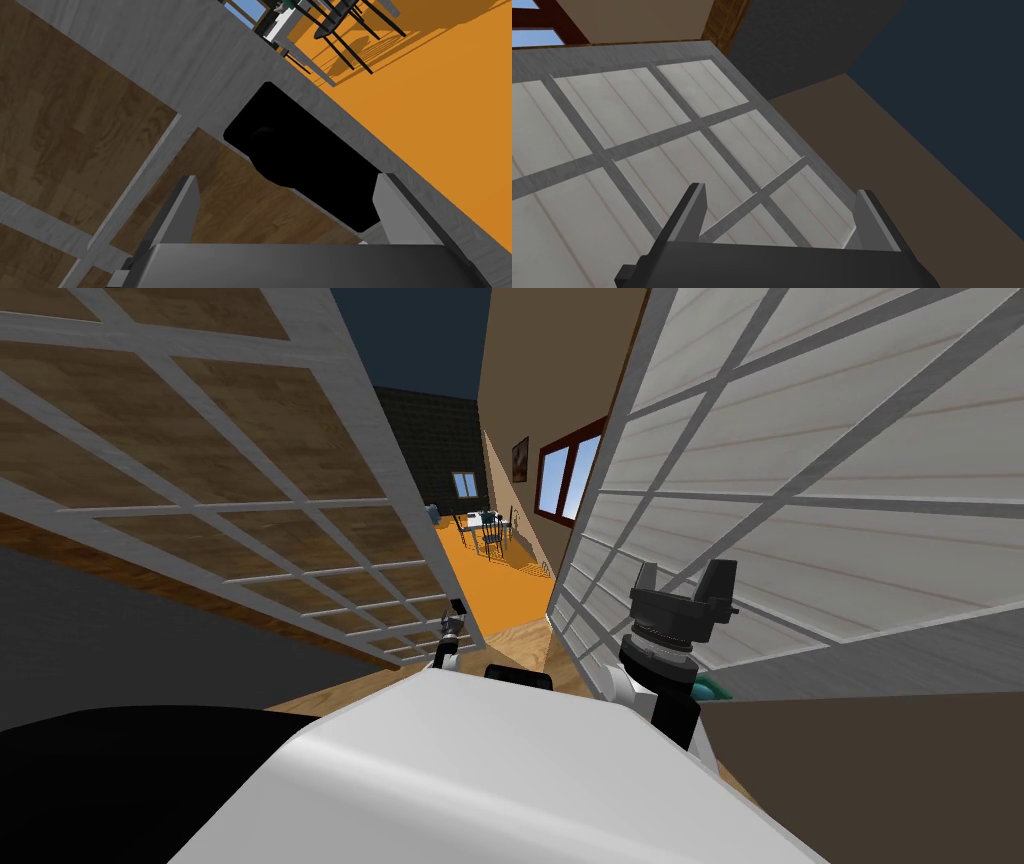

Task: Pull the door open

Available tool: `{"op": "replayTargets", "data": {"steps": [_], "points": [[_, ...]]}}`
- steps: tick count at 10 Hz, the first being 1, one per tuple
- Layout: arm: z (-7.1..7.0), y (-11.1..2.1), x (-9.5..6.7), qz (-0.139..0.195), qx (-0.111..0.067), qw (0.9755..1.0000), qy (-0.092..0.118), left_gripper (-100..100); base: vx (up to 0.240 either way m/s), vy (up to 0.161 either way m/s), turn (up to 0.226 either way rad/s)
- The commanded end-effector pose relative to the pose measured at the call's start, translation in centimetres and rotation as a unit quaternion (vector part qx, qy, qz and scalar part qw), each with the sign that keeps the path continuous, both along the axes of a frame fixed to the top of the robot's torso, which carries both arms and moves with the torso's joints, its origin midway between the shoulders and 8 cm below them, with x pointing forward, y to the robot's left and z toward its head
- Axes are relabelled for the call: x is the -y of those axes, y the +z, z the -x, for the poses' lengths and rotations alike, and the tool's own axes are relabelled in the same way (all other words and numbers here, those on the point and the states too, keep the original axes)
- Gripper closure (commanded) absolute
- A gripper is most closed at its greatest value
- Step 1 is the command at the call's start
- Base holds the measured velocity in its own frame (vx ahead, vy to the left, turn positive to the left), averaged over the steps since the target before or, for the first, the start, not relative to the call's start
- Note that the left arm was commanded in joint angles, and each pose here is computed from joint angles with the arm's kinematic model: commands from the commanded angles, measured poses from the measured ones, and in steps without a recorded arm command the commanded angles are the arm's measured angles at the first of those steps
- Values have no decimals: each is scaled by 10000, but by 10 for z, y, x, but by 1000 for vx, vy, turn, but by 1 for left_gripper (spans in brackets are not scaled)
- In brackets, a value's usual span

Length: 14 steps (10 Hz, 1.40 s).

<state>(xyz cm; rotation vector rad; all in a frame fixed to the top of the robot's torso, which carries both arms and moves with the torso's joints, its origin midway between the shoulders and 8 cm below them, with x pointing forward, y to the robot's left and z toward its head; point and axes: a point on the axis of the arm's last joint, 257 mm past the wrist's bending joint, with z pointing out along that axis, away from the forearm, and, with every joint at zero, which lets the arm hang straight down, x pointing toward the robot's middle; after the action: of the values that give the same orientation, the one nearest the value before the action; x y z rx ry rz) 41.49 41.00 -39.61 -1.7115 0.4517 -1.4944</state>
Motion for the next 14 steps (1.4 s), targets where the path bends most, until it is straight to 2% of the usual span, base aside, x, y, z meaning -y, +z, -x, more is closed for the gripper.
{"op": "replayTargets", "data": {"steps": [1, 2, 3, 5, 6, 7, 8, 10, 11, 12, 13, 14], "points": [[-1, 0, 1, 217, 78, 9997, 14, -100, -62, 16, -27], [-2, 0, 2, 463, 166, 9988, 40, -100, -62, 6, -39], [-2, 0, 2, 487, 174, 9987, 39, -100, -45, 5, -21], [-4, 0, 4, 948, 341, 9949, 91, -100, -62, 8, -62], [-4, 0, 4, 1024, 369, 9940, 89, -100, -61, 12, -18], [-5, 0, 6, 1270, 458, 9908, 114, -100, -66, 15, -39], [-5, 0, 6, 1292, 466, 9905, 113, -100, -47, 13, -24], [-7, 0, 8, 1746, 633, 9825, 161, -100, -65, 15, -53], [-7, 0, 8, 1818, 660, 9810, 160, -100, -55, 16, -29], [-8, 0, 10, 2053, 747, 9757, 182, -100, -57, 10, -44], [-8, 0, 10, 2072, 754, 9752, 181, -100, -45, 4, -15], [-9, 0, 11, 2324, 848, 9687, 202, -100, -49, 4, -43]]}}
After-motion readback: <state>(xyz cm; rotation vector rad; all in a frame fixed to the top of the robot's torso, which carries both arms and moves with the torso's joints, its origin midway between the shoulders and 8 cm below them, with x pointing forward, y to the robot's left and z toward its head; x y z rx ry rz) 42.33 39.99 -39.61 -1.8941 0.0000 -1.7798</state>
